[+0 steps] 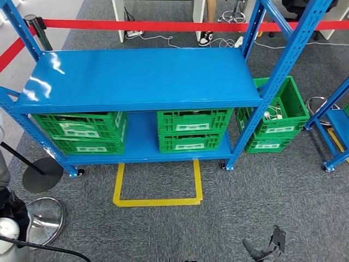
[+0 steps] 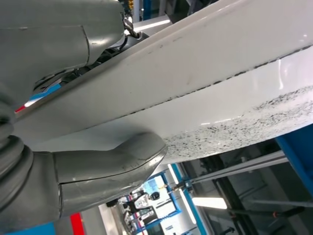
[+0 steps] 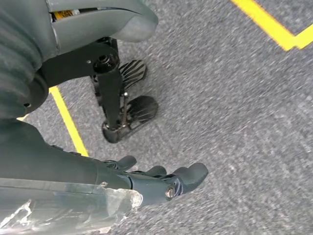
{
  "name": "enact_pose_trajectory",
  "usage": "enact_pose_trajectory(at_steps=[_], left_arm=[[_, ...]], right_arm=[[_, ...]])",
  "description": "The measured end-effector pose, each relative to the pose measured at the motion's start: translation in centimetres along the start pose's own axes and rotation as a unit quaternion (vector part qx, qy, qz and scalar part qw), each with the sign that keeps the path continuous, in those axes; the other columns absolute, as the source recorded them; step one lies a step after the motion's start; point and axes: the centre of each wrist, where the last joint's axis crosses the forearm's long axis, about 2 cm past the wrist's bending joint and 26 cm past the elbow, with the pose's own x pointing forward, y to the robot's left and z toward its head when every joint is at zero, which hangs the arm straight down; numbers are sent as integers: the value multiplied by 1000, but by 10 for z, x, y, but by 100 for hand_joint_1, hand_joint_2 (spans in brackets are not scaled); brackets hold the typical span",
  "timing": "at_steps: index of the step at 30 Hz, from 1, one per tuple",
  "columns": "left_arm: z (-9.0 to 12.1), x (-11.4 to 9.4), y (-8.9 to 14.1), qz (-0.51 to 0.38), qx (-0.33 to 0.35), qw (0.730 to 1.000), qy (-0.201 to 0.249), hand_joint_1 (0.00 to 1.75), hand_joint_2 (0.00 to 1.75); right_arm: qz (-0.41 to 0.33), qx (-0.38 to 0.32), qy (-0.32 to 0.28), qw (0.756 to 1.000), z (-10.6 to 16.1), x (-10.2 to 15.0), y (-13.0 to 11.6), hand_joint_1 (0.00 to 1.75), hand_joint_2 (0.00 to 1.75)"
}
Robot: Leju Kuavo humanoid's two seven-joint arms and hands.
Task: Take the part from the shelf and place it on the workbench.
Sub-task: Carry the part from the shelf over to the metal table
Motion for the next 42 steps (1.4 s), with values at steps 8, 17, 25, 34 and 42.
enact_pose_trajectory(at_steps=[8,17,25,34,42], left_arm=[[3,-2,7,-16,6,1000,4,175,175],[18,-2,26,-31,12,999,16,175,175],[22,3,42,-35,27,999,13,175,175],[24,4,44,-40,33,999,16,175,175],[25,6,47,-41,32,999,9,175,175]], right_arm=[[12,-2,-8,1000,-4,13,-4,0,175],[55,-7,-5,998,-9,27,-14,0,175],[61,-12,-26,998,-13,50,-20,0,175],[62,-14,-24,998,-14,50,-22,0,175],[69,-12,-44,997,-15,57,-26,0,175]])
